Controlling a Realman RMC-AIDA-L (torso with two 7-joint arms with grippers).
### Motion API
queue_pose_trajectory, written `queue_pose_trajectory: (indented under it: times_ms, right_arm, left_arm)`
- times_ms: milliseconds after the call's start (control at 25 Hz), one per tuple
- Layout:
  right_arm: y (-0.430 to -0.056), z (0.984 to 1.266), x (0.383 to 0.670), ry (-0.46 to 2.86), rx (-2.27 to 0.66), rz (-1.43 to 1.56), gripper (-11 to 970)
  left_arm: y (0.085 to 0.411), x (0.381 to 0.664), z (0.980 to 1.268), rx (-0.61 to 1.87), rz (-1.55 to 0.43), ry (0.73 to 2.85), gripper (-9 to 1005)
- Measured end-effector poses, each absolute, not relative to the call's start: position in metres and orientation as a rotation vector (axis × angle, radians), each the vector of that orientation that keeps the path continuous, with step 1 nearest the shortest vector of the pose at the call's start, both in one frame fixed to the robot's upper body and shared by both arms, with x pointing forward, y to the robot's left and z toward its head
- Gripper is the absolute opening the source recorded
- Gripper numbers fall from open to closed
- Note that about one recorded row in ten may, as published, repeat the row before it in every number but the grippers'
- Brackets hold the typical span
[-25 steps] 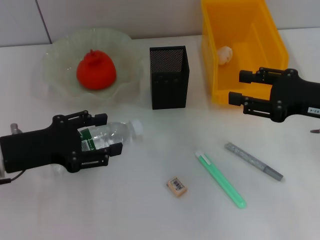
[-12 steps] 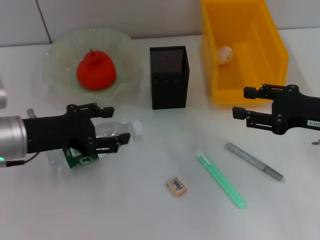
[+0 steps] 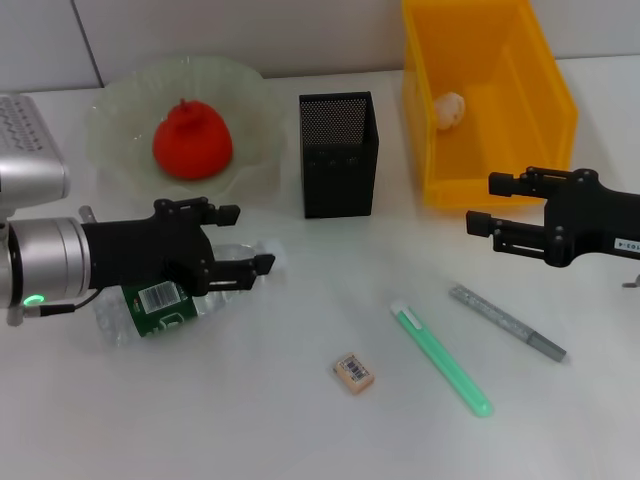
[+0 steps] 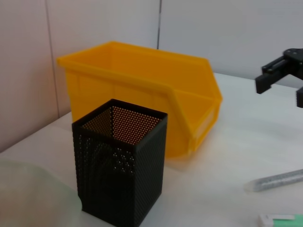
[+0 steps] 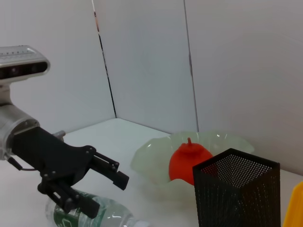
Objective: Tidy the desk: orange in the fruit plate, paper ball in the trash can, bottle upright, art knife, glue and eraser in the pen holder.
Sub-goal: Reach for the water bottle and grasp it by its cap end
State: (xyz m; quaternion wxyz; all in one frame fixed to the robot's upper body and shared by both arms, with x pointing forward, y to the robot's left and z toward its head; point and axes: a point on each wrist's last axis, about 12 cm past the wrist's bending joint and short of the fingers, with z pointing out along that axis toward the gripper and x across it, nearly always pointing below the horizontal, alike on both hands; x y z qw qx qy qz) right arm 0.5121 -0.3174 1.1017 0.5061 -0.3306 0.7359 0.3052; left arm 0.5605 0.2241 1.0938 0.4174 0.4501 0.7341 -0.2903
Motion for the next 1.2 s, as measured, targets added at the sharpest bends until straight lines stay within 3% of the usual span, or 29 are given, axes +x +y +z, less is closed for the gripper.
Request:
queue_pose_trajectory:
  times_ms: [760,1200]
  right_arm:
    - [-0.316,1.098,0.513,1.785,-0.784,0.748,638]
    - [-0.315,1.094,0.512,1.794,-0.771,0.762,639]
  left_arm:
    - [0.187,0.578,1.096,1.302,-0.619,1.869,783]
    - [0.185,0.587,1.093,1.302,-0.565,1.928,783]
